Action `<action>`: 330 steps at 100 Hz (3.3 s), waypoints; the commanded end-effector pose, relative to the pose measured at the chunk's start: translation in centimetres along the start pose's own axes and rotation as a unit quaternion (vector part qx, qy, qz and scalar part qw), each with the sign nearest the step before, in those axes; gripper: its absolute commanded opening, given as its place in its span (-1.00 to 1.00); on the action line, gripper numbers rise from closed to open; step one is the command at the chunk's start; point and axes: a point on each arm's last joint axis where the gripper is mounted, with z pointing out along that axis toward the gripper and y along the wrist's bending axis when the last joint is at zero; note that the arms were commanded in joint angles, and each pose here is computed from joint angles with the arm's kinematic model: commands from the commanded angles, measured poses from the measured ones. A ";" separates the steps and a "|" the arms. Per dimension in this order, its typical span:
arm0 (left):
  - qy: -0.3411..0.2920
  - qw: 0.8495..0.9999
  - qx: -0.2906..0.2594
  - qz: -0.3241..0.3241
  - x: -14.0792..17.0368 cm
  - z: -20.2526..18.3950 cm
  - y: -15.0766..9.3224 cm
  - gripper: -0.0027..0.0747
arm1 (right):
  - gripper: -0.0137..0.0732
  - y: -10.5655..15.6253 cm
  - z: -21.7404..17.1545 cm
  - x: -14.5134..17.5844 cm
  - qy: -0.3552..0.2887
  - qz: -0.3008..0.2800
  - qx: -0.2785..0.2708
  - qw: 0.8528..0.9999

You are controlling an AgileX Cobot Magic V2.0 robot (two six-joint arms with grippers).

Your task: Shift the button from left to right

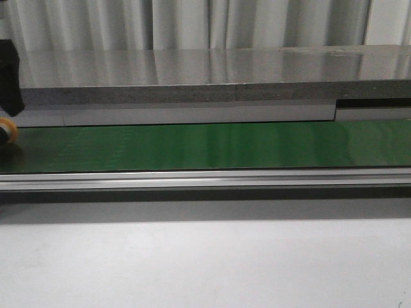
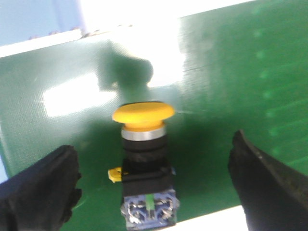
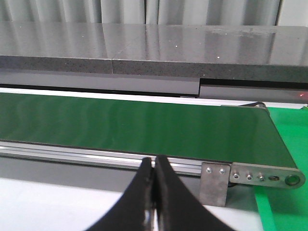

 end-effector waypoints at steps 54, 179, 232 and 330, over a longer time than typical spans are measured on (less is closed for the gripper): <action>-0.318 0.947 -0.053 0.008 10.1 -13.3 -4.9 0.65 | -0.84 0.0 -0.3 -1.5 -0.059 -0.006 0.001 0.998; -0.562 0.823 -0.078 -0.036 28.3 -10.1 -7.4 0.63 | -0.84 0.0 -0.3 -1.5 -0.059 -0.006 0.001 0.998; -0.565 0.821 -0.078 -0.038 28.3 -10.1 -7.4 0.57 | -0.84 0.0 -0.3 -1.5 -0.059 -0.006 0.001 0.998; -0.544 0.835 -0.070 -0.035 28.4 -9.7 -7.6 -0.98 | -0.84 0.0 -0.3 -1.5 -0.059 -0.006 0.001 0.998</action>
